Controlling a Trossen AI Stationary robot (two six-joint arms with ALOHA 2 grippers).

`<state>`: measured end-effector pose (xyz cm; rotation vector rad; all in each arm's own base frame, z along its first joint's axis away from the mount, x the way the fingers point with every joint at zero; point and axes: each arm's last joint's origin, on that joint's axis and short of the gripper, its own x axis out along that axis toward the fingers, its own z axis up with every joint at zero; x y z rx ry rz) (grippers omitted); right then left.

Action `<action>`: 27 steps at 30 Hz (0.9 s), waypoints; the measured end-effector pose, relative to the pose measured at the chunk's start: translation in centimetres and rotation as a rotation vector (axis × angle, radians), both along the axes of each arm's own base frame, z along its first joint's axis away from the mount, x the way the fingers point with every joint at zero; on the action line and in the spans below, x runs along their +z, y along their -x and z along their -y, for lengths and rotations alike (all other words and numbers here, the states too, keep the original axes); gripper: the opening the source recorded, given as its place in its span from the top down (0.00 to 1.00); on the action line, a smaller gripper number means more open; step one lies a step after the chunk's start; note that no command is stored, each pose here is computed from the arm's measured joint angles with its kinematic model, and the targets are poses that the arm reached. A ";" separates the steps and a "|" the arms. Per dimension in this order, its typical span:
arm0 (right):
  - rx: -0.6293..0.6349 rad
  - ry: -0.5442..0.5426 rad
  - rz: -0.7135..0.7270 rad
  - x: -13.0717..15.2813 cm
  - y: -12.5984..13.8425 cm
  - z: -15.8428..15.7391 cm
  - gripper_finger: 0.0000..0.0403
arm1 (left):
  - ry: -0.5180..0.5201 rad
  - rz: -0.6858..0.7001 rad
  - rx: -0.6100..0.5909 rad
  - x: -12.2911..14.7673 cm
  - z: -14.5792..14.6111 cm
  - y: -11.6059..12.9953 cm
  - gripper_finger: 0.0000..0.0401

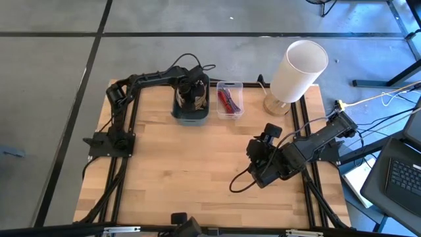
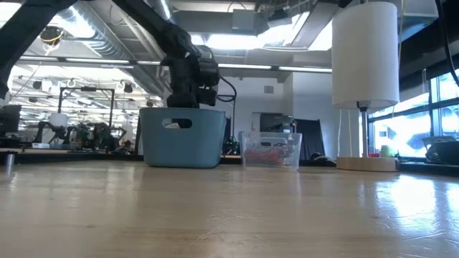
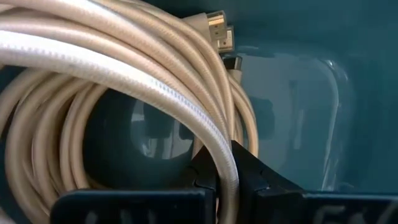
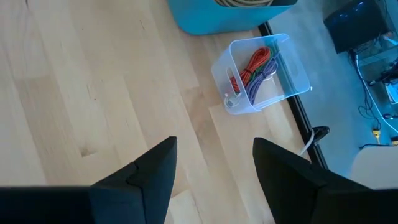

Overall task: Pick & Place USB Port
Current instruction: Put the white charger cable into the dark blue bin, then return to home position

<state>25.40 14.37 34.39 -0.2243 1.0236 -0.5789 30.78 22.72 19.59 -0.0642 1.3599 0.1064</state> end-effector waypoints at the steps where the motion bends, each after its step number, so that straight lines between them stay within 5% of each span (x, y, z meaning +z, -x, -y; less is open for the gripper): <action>1: -0.002 -0.001 0.002 0.0 0.0 0.0 0.46 | 0.000 0.001 0.001 0.0 0.0 0.0 0.98; 9: -0.005 -0.003 0.003 0.0 0.0 0.0 0.46 | -0.005 0.008 0.046 0.2 -0.1 -0.4 0.83; 18: -0.006 -0.032 -0.014 -0.1 0.0 -0.1 0.46 | -0.166 -0.004 0.057 2.3 -0.2 -1.8 0.61; 27: -0.005 -0.034 -0.016 -0.1 0.0 -0.1 0.46 | -0.105 -0.089 0.068 3.8 0.4 -1.2 0.50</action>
